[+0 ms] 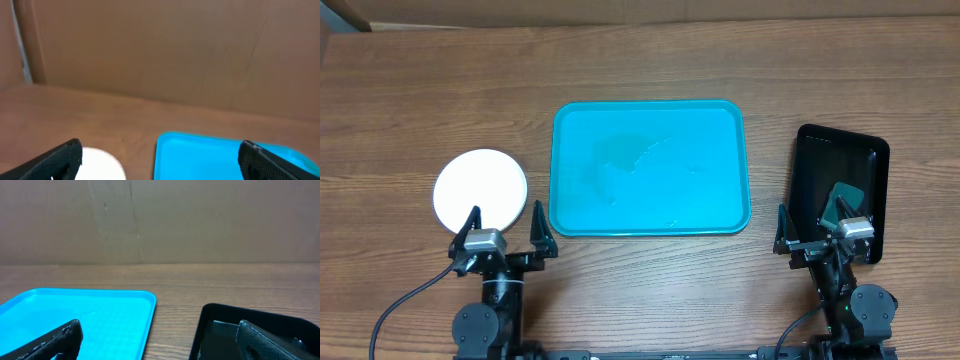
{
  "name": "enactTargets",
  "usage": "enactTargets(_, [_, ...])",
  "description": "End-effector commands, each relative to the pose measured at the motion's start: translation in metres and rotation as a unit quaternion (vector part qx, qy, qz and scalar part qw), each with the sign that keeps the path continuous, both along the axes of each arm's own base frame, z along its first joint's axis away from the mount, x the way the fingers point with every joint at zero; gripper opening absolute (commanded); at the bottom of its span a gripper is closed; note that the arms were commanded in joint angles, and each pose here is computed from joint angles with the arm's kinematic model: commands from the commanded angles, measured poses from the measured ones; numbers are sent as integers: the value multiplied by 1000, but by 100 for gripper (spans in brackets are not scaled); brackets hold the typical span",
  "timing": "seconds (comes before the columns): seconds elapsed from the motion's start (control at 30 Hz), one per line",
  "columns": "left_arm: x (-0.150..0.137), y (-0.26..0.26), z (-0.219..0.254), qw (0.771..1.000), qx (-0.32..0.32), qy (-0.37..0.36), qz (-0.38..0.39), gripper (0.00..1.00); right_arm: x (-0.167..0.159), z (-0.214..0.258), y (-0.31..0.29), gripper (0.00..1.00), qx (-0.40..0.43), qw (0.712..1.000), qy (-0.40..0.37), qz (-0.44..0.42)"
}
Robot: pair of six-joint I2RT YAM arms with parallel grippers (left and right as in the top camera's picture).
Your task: Clean dirty plates on tray and stack at the side
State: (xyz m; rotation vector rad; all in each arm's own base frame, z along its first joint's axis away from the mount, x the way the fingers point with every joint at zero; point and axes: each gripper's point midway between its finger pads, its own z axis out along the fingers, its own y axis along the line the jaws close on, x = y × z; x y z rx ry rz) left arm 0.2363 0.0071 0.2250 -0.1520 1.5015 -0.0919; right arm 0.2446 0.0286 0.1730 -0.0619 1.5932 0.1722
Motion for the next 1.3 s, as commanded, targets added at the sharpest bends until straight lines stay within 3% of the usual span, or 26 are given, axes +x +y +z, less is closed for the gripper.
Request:
enactTargets(0.0, [3, -2, -5, 1000, 2, -21, -6, 100, 0, -2, 0, 100, -4, 1000, -3, -2])
enactTargets(0.13, [10, -7, -29, 1000, 2, -13, -21, 100, 0, -2, 0, 100, -4, 1000, -3, -2])
enactTargets(0.3, [10, -7, -69, 997, -5, 70, -22, 100, 0, -2, 0, 100, -4, 1000, -3, -2])
enactTargets(1.27, [10, -7, -69, 997, -3, 69, -22, 100, 0, -2, 0, 100, -4, 1000, -3, -2])
